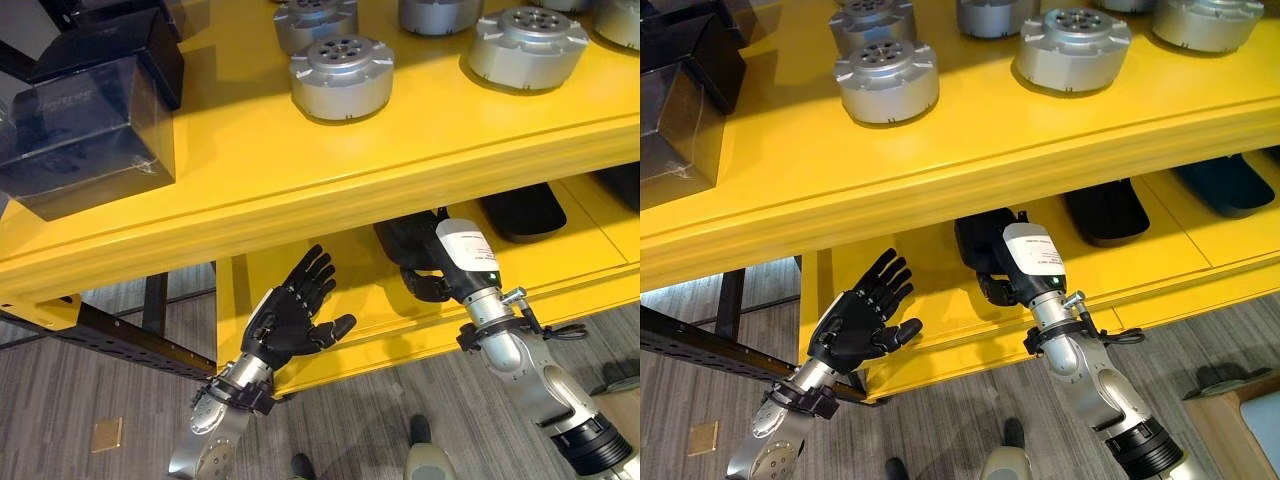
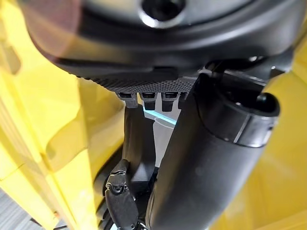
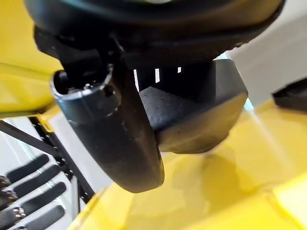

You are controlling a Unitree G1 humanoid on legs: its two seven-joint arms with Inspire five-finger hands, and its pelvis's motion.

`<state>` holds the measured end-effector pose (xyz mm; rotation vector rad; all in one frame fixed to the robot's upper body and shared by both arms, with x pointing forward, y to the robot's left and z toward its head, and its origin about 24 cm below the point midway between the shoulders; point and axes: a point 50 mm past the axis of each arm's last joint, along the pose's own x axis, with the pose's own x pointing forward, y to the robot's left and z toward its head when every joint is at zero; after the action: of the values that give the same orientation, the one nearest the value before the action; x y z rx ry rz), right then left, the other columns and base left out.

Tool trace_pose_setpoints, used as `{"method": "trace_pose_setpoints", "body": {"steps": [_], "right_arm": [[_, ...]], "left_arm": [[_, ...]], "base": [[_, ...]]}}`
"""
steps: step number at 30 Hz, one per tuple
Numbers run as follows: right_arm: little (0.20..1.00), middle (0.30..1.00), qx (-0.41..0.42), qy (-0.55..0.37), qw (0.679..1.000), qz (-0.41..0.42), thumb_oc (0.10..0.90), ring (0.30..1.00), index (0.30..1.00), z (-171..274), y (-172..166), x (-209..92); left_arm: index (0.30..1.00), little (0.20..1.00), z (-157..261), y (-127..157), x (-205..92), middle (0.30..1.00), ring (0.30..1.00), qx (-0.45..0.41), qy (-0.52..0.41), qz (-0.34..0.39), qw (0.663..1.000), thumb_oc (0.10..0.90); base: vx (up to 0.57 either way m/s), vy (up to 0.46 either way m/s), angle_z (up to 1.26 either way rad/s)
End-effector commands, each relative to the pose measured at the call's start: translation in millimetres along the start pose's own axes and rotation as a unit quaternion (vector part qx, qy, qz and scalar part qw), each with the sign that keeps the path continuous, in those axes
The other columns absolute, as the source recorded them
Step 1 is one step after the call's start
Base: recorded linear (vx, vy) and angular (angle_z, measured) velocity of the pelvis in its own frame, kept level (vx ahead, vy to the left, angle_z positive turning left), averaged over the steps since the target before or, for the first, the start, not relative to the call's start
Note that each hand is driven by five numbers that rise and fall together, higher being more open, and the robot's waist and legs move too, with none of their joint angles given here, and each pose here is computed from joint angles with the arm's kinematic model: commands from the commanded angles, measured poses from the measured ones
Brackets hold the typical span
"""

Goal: Move parts from the plastic box to the shelf.

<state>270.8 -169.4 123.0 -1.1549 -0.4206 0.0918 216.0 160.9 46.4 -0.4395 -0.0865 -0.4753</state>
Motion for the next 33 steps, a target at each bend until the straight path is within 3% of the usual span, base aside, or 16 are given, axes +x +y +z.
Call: {"method": "trace_pose_setpoints", "body": {"steps": [1, 14, 33], "right_arm": [[0.3, 0.3, -0.002, -0.094, 0.987, -0.127, 0.4, 0.3, 0.3, 28, -53, 22], [0.3, 0.3, -0.079, -0.161, 0.97, -0.162, 0.4, 0.3, 0.3, 48, -84, 43], [0.3, 0.3, -0.162, -0.175, 0.954, -0.182, 0.4, 0.3, 0.3, 67, -118, 70]], "left_arm": [[1.0, 1.0, 45, -23, 21, 1.0, 1.0, 0.031, -0.112, -0.076, 0.99, 0.9], [1.0, 1.0, 56, -41, 41, 1.0, 1.0, 0.022, -0.184, -0.094, 0.978, 0.9], [1.0, 1.0, 59, -46, 47, 1.0, 1.0, 0.037, -0.162, -0.112, 0.98, 0.9]], "base": [[-0.08, 0.024, -0.01], [-0.14, 0.047, -0.04], [-0.04, -0.044, 0.01]]}}
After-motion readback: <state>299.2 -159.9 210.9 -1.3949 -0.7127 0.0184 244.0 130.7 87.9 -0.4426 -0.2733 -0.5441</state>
